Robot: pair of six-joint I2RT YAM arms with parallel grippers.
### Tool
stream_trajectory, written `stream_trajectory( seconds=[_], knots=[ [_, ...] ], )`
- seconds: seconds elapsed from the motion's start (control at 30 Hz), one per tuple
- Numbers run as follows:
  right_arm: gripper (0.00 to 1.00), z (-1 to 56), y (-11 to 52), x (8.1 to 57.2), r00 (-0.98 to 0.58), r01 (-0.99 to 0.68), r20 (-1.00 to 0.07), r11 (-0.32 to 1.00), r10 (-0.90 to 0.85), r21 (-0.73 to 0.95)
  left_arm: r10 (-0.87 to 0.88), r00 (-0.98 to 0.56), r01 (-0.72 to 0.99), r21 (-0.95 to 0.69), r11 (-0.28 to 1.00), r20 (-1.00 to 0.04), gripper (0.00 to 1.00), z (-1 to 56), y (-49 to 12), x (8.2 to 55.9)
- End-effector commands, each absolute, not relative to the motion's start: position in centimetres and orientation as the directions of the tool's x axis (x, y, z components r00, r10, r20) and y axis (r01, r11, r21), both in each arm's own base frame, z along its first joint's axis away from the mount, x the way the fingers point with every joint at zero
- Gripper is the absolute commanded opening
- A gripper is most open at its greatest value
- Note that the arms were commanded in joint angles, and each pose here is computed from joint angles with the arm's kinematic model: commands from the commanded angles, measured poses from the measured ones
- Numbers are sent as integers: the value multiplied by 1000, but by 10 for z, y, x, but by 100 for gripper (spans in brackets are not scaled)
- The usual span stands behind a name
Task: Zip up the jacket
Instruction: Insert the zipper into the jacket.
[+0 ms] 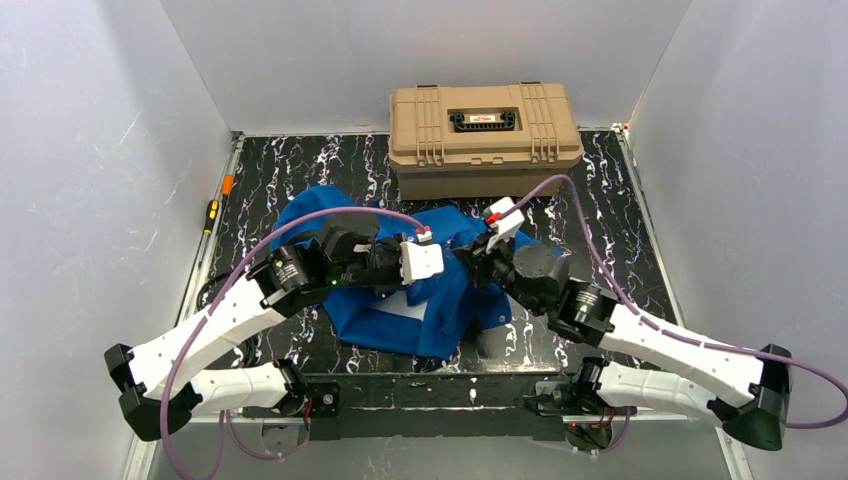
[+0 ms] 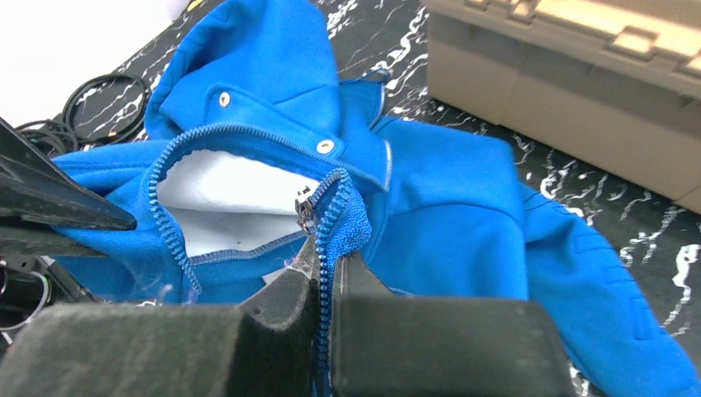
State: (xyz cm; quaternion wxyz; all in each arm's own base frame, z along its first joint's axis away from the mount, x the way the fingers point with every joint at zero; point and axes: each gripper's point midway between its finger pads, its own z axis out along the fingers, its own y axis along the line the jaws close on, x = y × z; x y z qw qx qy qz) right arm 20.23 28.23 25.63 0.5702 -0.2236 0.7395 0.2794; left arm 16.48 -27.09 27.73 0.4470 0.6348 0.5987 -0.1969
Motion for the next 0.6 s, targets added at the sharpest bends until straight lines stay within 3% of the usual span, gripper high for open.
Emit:
stream_trajectory(
  seconds=[0.0, 0.23, 0.57],
  knots=[
    [1, 309, 263, 204, -162, -628, -986, 766, 47, 140, 605, 181, 938, 322, 132, -776, 0, 270, -265, 163],
    [1, 333, 297, 188, -193, -732, -970, 638, 145, 241, 668, 116, 929, 318, 188, -735, 0, 252, -261, 177],
    [1, 316, 314, 179, -271, -751, -954, 592, 127, 292, 725, 75, 887, 379, 265, -685, 0, 244, -253, 200]
  ],
)
